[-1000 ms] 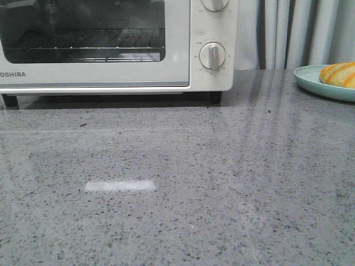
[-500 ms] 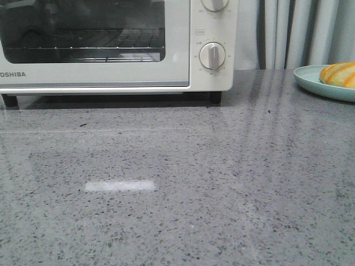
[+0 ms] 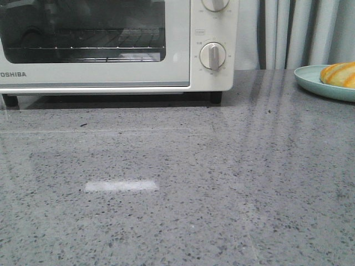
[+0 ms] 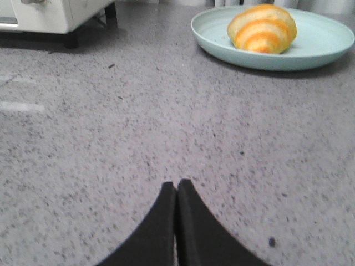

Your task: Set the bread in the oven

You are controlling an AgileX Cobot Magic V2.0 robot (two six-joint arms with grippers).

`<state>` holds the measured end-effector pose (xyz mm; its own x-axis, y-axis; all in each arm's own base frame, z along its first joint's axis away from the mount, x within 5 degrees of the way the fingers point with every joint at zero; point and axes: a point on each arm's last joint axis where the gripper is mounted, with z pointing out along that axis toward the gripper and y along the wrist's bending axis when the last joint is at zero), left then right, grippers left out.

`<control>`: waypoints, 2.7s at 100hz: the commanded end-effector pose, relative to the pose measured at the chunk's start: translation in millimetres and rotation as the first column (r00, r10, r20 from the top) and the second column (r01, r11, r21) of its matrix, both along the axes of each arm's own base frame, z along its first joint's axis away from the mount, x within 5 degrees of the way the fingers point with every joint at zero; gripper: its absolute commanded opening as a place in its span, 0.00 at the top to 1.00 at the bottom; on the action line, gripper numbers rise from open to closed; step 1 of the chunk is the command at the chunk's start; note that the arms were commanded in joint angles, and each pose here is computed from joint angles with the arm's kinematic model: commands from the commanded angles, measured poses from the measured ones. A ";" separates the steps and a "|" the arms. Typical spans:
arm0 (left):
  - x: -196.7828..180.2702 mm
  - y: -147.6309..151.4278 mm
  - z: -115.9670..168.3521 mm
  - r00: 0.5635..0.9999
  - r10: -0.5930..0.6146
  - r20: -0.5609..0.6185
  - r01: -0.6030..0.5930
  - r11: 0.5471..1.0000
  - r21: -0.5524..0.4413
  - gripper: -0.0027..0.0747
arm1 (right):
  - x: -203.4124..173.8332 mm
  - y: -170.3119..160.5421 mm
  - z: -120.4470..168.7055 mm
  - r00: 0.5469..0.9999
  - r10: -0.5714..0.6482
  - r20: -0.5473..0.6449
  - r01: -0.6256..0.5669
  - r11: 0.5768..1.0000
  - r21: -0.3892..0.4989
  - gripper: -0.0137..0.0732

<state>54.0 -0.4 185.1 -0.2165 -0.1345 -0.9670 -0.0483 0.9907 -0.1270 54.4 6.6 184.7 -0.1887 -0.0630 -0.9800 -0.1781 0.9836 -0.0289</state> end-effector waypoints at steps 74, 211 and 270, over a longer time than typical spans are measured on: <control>-10.5 -26.9 57.1 0.950 -0.193 0.244 0.290 0.833 -0.472 0.99 | -14.6 2.4 82.9 0.920 -0.027 0.392 -0.193 0.837 0.511 0.92; 180.1 -101.6 211.1 0.835 -0.546 0.065 0.531 0.832 0.164 0.99 | -0.8 5.5 142.5 0.994 0.023 0.104 -0.048 0.971 0.235 0.92; 205.8 -107.0 186.9 0.857 -0.516 -0.007 0.511 0.846 0.152 0.99 | -0.5 4.9 142.0 0.994 0.020 0.106 -0.043 0.975 0.220 0.92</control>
